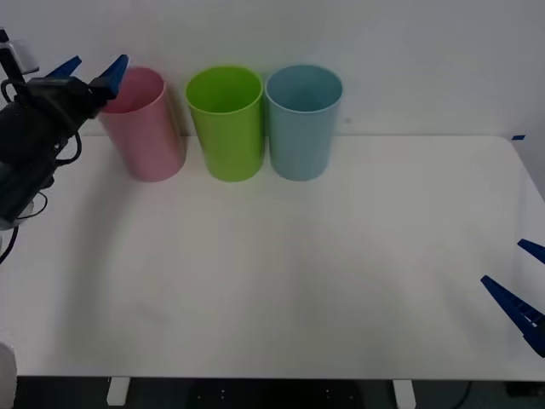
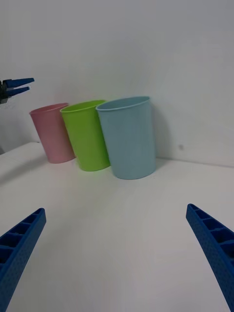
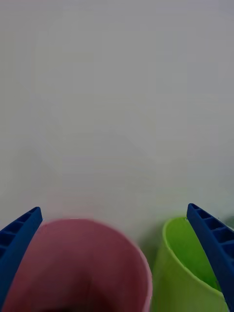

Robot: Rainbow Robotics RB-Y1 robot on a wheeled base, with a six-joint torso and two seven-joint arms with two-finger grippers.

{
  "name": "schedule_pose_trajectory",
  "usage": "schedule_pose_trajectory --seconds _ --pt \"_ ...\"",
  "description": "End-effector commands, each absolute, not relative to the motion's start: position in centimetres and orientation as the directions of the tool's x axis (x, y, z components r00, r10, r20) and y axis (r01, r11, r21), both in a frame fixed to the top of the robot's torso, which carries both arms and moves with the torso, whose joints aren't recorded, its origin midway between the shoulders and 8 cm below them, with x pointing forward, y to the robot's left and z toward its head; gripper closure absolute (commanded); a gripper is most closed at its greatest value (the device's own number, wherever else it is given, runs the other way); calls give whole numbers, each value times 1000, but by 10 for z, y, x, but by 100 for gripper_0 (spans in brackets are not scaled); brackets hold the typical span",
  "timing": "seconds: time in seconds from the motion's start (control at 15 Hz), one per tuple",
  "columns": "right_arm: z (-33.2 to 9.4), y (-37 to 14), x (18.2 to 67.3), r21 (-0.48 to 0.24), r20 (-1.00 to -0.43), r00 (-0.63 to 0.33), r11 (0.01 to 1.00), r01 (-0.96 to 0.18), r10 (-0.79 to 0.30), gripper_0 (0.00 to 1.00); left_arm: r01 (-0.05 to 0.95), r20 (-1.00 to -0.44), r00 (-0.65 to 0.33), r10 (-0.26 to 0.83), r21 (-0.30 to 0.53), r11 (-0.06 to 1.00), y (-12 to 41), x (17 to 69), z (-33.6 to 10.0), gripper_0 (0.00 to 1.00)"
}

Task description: Grasp the object on the table and drop it into the matching bin: aluminum can to the light blue bin, PET bottle to the pink bin.

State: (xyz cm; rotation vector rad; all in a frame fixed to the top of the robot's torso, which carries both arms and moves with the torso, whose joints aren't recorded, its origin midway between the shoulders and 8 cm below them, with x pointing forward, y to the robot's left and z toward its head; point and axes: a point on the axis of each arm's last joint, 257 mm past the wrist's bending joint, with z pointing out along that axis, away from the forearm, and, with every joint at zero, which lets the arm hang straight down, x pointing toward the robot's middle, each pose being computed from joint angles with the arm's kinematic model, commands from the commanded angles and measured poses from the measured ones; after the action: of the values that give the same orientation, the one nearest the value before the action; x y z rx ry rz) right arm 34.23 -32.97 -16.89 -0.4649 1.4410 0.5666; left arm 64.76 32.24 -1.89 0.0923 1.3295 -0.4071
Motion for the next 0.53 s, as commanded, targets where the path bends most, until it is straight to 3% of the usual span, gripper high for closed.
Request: schedule_pose_trajectory --seconds 0.07,0.4,0.53 --pt "-169 -330 342 39 -996 41 785 -618 82 0 349 -950 196 -244 -165 922 333 619 -27 0" --pt "-169 -330 342 39 -996 41 785 -618 82 0 373 -955 195 -225 -140 917 347 564 -50 0" --pt "-169 -330 342 39 -996 41 785 -618 82 0 380 -965 204 -163 -75 922 359 544 -63 0"
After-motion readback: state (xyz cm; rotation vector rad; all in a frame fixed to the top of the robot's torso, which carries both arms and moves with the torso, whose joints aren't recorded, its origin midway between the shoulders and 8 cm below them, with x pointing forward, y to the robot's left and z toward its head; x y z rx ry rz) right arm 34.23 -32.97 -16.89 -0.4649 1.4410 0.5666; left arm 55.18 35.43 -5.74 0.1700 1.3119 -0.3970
